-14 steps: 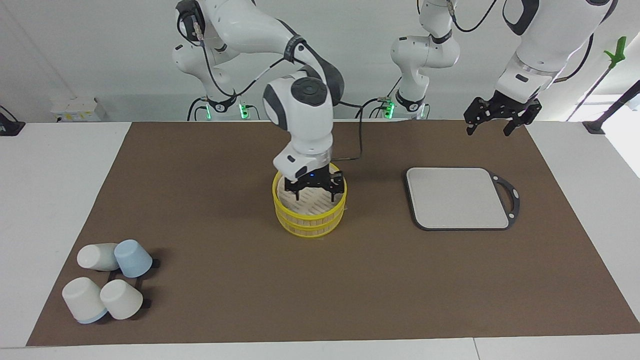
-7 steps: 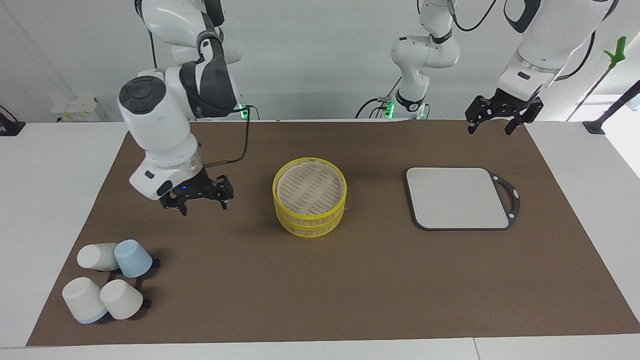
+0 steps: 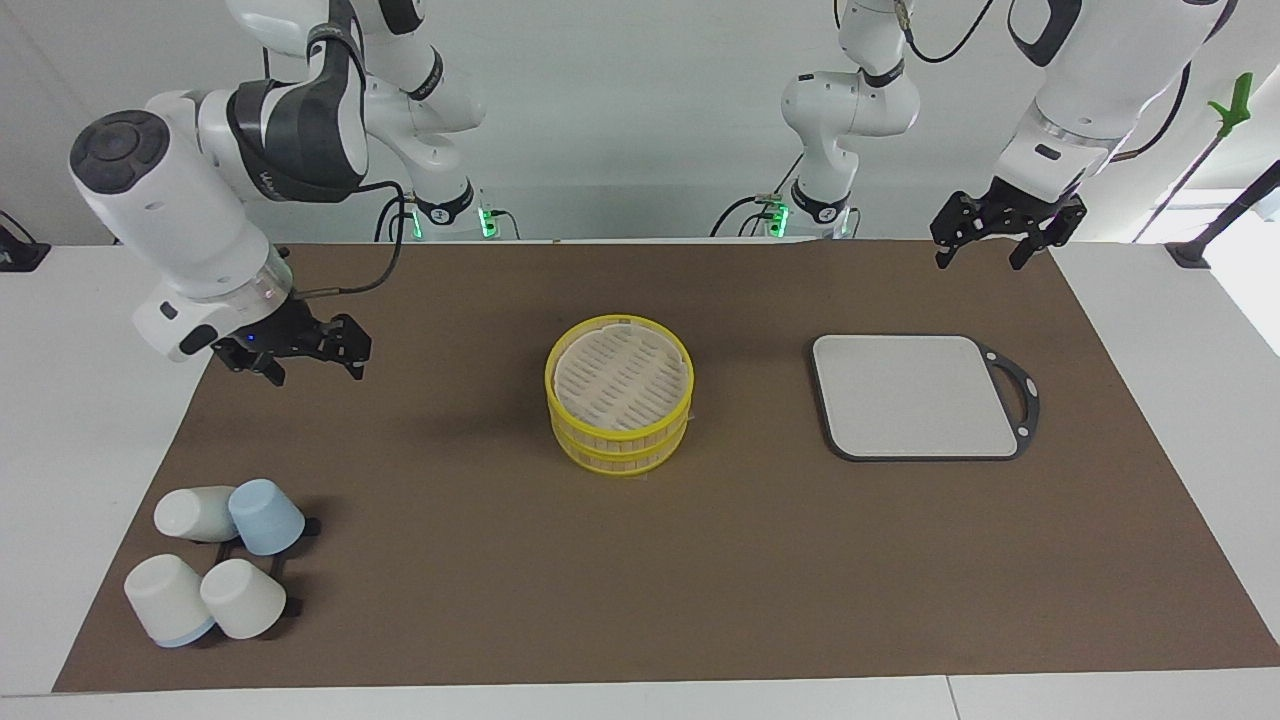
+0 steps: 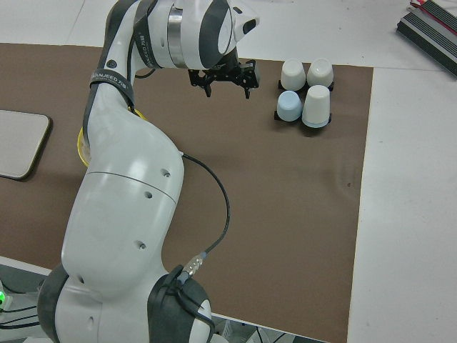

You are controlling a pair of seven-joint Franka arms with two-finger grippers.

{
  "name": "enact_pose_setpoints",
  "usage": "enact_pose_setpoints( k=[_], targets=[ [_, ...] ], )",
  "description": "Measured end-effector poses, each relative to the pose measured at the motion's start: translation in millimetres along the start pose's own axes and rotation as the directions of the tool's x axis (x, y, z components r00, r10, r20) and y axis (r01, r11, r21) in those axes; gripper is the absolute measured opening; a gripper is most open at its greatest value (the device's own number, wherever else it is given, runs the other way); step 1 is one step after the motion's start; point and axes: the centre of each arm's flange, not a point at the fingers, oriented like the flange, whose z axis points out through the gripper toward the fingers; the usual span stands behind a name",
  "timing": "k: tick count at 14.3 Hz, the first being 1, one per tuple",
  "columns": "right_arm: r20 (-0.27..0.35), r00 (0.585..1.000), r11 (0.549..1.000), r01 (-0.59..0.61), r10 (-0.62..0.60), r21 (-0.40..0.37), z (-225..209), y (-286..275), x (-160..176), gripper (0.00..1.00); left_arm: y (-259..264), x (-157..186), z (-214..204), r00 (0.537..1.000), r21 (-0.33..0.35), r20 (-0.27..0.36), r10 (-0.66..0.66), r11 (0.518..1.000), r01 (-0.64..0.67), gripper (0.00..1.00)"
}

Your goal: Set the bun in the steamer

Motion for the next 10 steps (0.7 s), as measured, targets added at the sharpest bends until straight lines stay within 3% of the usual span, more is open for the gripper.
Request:
enact_pose_setpoints(
  k=[5, 10],
  targets=[
    [-0.009, 1.0, 1.0, -0.008, 0.008, 0.014, -4, 3, -66, 1.0, 0, 0, 0, 1.0, -0.001, 0.001, -0.001, 1.0, 0.001, 1.0],
    [-0.025, 1.0, 1.0, -0.008, 0.009, 0.016, -16, 3, -83, 1.0, -1, -1, 0, 1.0, -0.001, 0.003, -0.01, 1.0, 0.01, 1.0]
  ],
)
